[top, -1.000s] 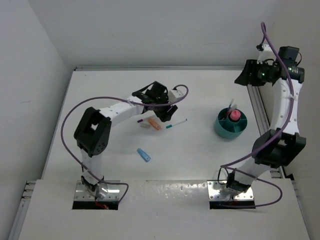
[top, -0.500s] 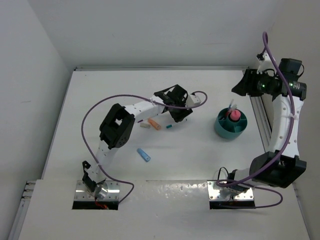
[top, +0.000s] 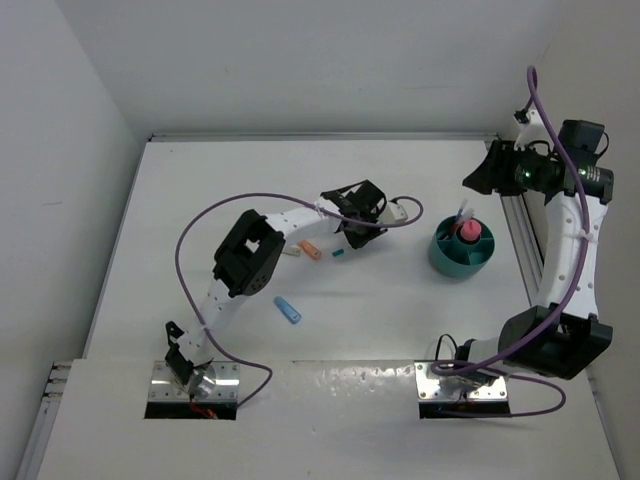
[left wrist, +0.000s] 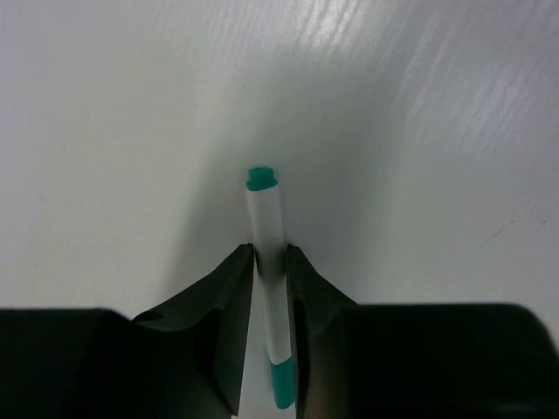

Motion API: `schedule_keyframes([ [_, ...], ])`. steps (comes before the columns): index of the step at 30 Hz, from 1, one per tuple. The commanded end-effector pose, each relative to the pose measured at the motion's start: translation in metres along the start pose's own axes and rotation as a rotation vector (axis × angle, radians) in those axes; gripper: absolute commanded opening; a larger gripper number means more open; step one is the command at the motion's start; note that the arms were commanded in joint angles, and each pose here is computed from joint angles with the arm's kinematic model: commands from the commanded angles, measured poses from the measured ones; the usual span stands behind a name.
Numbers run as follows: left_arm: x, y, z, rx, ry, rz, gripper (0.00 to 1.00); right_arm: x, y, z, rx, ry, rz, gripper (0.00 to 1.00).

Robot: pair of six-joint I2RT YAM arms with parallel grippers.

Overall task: Sort the stationery into containers
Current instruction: Pick up the pen from the center of the board.

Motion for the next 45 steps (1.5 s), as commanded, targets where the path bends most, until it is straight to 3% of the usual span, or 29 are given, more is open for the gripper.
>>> schedule_keyframes([
  [1,-0.012,-0.006,0.01,0.04,-0.033,-0.001,0.27,0.009,0.001,-0.008,-0.035,0.03,-0.012,0.54],
  [4,-0.02,-0.011,0.005,-0.002,-0.07,-0.003,0.05,0.011,-0.001,-0.008,-0.039,0.043,0.0,0.54],
  [5,-0.012,0.002,-0.011,-0.074,-0.033,0.017,0.0,0.012,-0.001,-0.007,-0.035,0.056,0.002,0.54],
  [7,-0.014,0.008,-0.044,-0.209,-0.02,0.064,0.0,0.015,-0.006,-0.006,-0.013,0.084,0.053,0.54],
  [9,-0.023,-0.007,-0.063,-0.252,-0.008,0.117,0.0,0.016,-0.009,-0.004,0.004,0.105,0.071,0.54],
  [10,-0.017,0.007,-0.099,-0.339,0.052,0.168,0.0,0.016,-0.011,-0.002,0.015,0.118,0.081,0.54],
  [13,-0.021,0.019,-0.159,-0.484,0.154,0.44,0.0,0.023,-0.018,0.001,0.06,0.176,0.107,0.54],
  [18,-0.049,0.033,-0.225,-0.61,0.214,0.817,0.0,0.042,-0.034,0.012,0.201,0.324,0.124,0.56],
  [19,-0.05,0.041,-0.251,-0.678,0.299,0.908,0.0,0.048,-0.036,0.01,0.234,0.341,0.134,0.57],
  [20,-0.061,0.027,-0.244,-0.68,0.298,0.955,0.0,0.051,-0.039,0.018,0.277,0.36,0.127,0.58],
  [21,-0.07,0.027,-0.266,-0.724,0.364,1.045,0.0,0.056,-0.039,0.019,0.294,0.378,0.123,0.58],
  [25,-0.105,0.014,-0.289,-0.798,0.491,1.504,0.0,0.075,-0.036,0.023,0.358,0.451,0.124,0.6],
  [33,-0.161,-0.014,-0.304,-0.9,0.781,2.056,0.0,0.114,-0.071,0.036,0.595,0.611,0.183,0.72],
  [37,-0.174,-0.019,-0.303,-0.909,0.803,2.248,0.0,0.143,-0.113,0.042,0.767,0.667,0.096,0.74],
  [45,-0.192,-0.019,-0.299,-1.002,0.727,2.347,0.0,0.175,-0.139,0.039,0.867,0.751,-0.052,0.68],
])
Point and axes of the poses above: each gripper's point midway between its finger pads, its own z axis out along the fingers, its own x axis along the line the jaws close on, y = z × x, the point moved 7 cm from there along -z, back along the fingers, and after that the axes turned 14 degrees about z, right-handed, at the moved point
